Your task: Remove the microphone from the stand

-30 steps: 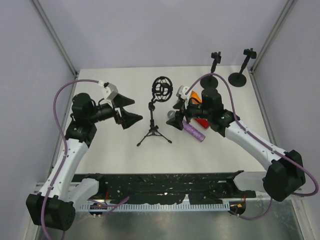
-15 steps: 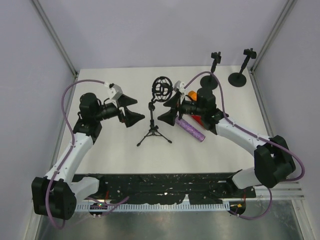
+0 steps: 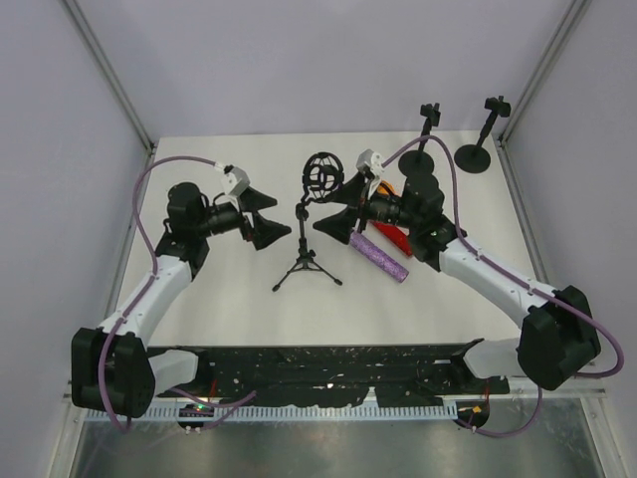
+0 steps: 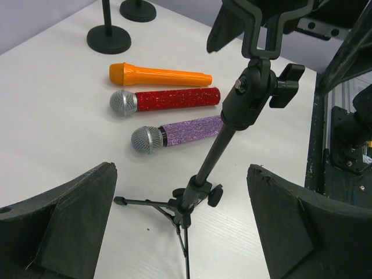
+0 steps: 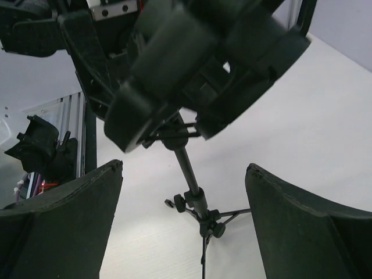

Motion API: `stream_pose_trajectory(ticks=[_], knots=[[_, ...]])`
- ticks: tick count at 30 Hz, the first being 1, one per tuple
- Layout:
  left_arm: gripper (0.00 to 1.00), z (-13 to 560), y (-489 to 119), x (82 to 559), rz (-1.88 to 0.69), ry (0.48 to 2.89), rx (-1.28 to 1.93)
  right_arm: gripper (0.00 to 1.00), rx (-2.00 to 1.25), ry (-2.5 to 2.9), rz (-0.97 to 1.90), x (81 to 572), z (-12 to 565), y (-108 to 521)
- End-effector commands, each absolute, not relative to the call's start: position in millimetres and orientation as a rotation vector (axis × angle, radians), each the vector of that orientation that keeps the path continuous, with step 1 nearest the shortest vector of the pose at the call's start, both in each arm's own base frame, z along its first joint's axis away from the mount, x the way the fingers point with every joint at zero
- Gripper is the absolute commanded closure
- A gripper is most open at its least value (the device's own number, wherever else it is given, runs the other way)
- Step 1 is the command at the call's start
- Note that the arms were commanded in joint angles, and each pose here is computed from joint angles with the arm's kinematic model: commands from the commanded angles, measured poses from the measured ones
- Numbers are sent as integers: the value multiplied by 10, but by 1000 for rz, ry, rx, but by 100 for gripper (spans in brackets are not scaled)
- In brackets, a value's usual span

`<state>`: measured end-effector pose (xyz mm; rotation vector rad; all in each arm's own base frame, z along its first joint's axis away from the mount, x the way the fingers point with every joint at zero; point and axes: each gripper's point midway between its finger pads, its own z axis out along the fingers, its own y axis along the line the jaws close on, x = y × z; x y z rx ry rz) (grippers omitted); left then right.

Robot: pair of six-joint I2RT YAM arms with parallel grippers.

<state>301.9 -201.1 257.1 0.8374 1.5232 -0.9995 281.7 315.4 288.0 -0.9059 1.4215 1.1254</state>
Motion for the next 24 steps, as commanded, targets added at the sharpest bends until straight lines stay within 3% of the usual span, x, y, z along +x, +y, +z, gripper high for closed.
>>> stream_pose_trajectory(ticks=[1, 24], knots=[[4, 2599, -2066, 2993, -978, 1456, 890, 10, -839, 1362, 1099, 2888, 3323, 3145], [5, 2122, -2237, 2676, -975, 1498, 1079, 10, -847, 1439, 935, 3576, 3582, 3262]])
